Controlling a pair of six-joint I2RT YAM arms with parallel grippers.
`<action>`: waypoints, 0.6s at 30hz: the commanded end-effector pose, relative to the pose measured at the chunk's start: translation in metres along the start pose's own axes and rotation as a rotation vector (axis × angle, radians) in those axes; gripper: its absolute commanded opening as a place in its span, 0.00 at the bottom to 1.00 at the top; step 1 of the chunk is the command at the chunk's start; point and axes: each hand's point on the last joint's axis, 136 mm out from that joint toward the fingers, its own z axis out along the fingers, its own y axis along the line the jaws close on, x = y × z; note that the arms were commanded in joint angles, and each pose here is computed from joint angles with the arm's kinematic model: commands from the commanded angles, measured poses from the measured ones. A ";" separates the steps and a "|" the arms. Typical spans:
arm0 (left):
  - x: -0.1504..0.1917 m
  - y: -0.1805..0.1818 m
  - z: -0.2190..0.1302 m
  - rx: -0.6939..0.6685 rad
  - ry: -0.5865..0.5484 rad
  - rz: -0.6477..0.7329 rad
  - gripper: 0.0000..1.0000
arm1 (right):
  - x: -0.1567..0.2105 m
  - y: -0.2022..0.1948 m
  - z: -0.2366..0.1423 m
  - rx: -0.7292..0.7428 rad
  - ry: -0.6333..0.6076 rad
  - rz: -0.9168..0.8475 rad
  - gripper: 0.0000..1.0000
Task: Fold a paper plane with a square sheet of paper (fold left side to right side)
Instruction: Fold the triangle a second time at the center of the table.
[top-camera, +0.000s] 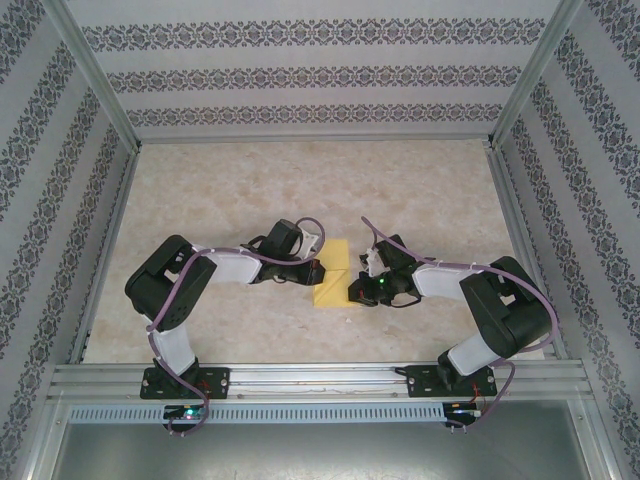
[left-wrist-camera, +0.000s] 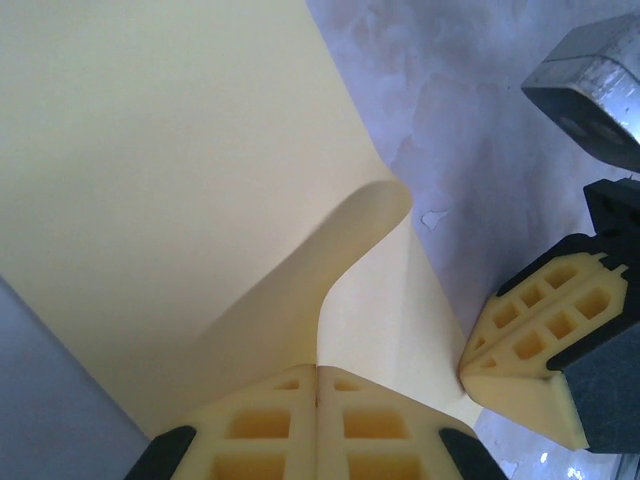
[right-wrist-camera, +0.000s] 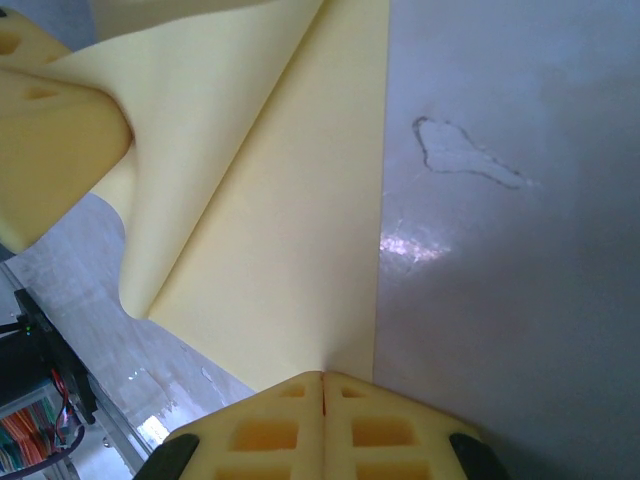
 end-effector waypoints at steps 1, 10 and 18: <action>-0.001 0.006 0.000 -0.013 0.016 0.014 0.00 | 0.010 -0.030 0.003 0.104 0.023 0.047 0.00; 0.002 0.010 0.002 -0.022 0.025 0.012 0.00 | 0.010 -0.031 0.003 0.103 0.023 0.052 0.00; 0.002 0.013 0.004 -0.031 0.017 0.011 0.00 | 0.010 -0.032 0.003 0.102 0.026 0.054 0.00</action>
